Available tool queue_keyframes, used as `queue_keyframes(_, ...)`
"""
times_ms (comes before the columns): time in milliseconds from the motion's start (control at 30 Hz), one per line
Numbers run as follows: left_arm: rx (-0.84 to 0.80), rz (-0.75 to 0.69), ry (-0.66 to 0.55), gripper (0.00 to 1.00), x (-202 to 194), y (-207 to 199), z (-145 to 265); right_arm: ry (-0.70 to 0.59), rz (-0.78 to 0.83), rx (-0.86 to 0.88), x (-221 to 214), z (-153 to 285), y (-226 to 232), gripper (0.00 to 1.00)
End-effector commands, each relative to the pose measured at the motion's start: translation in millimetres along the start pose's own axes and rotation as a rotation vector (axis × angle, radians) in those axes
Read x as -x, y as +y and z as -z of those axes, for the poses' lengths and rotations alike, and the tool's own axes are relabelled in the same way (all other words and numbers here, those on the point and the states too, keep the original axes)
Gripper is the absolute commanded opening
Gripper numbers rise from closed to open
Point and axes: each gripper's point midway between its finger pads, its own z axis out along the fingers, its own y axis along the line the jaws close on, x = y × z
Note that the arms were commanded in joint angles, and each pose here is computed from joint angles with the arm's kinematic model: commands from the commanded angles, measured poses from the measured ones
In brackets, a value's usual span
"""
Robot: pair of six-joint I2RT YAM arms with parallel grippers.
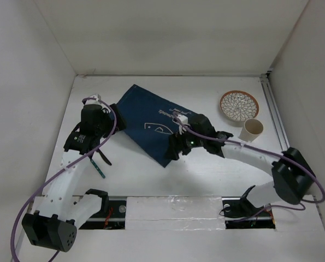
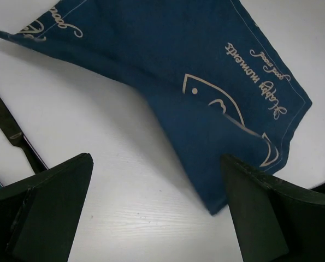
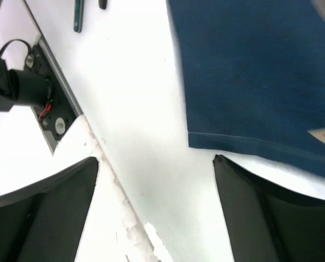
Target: Set the dinner table for one person
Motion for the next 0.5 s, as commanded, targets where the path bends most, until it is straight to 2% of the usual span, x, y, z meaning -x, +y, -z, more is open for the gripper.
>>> queue_keyframes(0,0.036,0.043,-0.060,0.99,14,5,-2,-0.204,0.029,-0.017,35,38,24,0.95)
queue_keyframes(33,0.037,0.055,-0.058,0.99,16,3,-3,-0.234,0.019,-0.056,37,45,20,0.99)
queue_keyframes(133,0.043,0.115,-0.067,0.99,30,-6,-9,-0.284,-0.020,-0.162,50,61,14,0.99)
queue_keyframes(200,0.005,0.143,-0.095,0.99,51,-23,-12,-0.307,-0.093,-0.338,62,61,-23,0.99)
queue_keyframes(233,-0.039,0.141,-0.073,0.99,54,-35,-17,-0.253,-0.181,-0.426,58,50,-44,0.99)
queue_keyframes(267,-0.040,0.138,-0.026,0.99,51,-40,-36,-0.252,-0.227,-0.533,59,48,-65,0.99)
queue_keyframes(333,-0.066,0.137,0.031,0.99,59,-57,-67,-0.197,-0.316,-0.640,53,24,-97,0.99)
queue_keyframes(433,-0.031,0.126,0.085,0.99,65,-63,-104,-0.128,-0.403,-0.720,44,2,-118,0.99)
queue_keyframes(467,0.056,0.122,0.149,0.99,48,-48,-138,-0.102,-0.452,-0.760,37,-9,-129,0.99)
